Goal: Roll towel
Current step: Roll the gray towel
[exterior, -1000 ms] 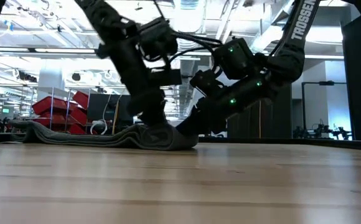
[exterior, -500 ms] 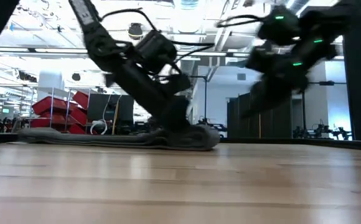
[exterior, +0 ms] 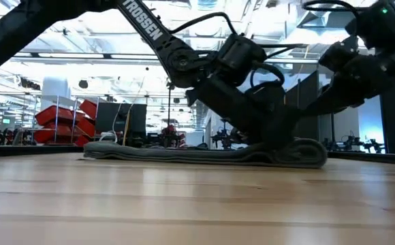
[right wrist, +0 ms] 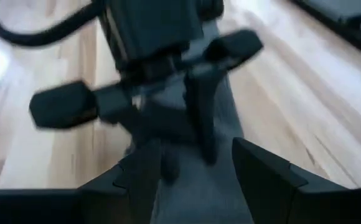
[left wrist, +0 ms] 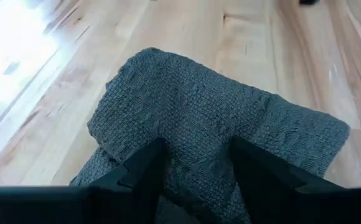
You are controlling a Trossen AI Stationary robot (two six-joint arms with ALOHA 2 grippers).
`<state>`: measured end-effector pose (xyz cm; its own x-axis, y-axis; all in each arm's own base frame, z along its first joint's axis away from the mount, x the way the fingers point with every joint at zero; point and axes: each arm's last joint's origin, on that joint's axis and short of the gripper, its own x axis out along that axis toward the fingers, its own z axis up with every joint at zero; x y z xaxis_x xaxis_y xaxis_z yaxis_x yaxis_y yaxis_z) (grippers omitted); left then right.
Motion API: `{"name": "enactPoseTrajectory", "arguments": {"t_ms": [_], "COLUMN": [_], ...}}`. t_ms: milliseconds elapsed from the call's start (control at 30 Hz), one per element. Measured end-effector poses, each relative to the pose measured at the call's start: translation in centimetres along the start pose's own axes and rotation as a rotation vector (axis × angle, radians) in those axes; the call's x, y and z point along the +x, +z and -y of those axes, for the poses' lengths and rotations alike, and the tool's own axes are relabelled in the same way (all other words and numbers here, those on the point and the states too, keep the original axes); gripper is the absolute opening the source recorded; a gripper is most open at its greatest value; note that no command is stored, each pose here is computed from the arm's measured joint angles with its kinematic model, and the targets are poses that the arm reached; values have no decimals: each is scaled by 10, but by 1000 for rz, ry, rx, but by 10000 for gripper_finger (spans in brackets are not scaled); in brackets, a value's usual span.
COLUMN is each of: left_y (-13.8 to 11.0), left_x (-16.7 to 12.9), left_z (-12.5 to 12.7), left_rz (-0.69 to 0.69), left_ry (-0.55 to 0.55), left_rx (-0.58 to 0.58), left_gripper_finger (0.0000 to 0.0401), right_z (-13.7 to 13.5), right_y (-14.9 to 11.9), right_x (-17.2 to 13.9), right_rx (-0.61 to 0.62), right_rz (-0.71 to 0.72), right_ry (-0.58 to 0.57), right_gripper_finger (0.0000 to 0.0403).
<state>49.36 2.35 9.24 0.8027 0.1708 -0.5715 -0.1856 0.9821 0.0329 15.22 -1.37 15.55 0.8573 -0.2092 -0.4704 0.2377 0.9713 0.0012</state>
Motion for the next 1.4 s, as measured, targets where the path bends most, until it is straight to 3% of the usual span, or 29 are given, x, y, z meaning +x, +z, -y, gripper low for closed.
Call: {"name": "enactPoseTrajectory", "arguments": {"t_ms": [67, 200, 300, 867, 1100, 1233, 1400], "left_y": [1, 1, 1, -6, -7, -7, -7], "left_x": [0, 0, -1, -4, -5, -5, -5], "left_z": [1, 3, 6, 23, 24, 24, 24], "left_rz": [2, 3, 4, -63, -72, -75, -74], "left_ry": [-1, 1, -2, -27, -38, -38, -37], "left_rx": [-8, -11, 21, 95, 91, 76, 75], "left_gripper_finger": [174, 174, 174, 174, 174, 174, 174], "right_z": [3, 11, 15, 22, 20, 10, 2], "right_y": [-7, -13, -14, -34, -13, -2, -10], "right_x": [3, 8, 13, 63, 58, 48, 52], "right_rx": [-26, -50, -41, -20, -96, -120, -86], "right_rz": [30, 29, 24, -88, -80, -26, -82], "right_ry": [-15, -60, -74, -65, -90, -46, -11], "right_gripper_finger": [157, 29, 7, 0, 0, 0, 0]}}
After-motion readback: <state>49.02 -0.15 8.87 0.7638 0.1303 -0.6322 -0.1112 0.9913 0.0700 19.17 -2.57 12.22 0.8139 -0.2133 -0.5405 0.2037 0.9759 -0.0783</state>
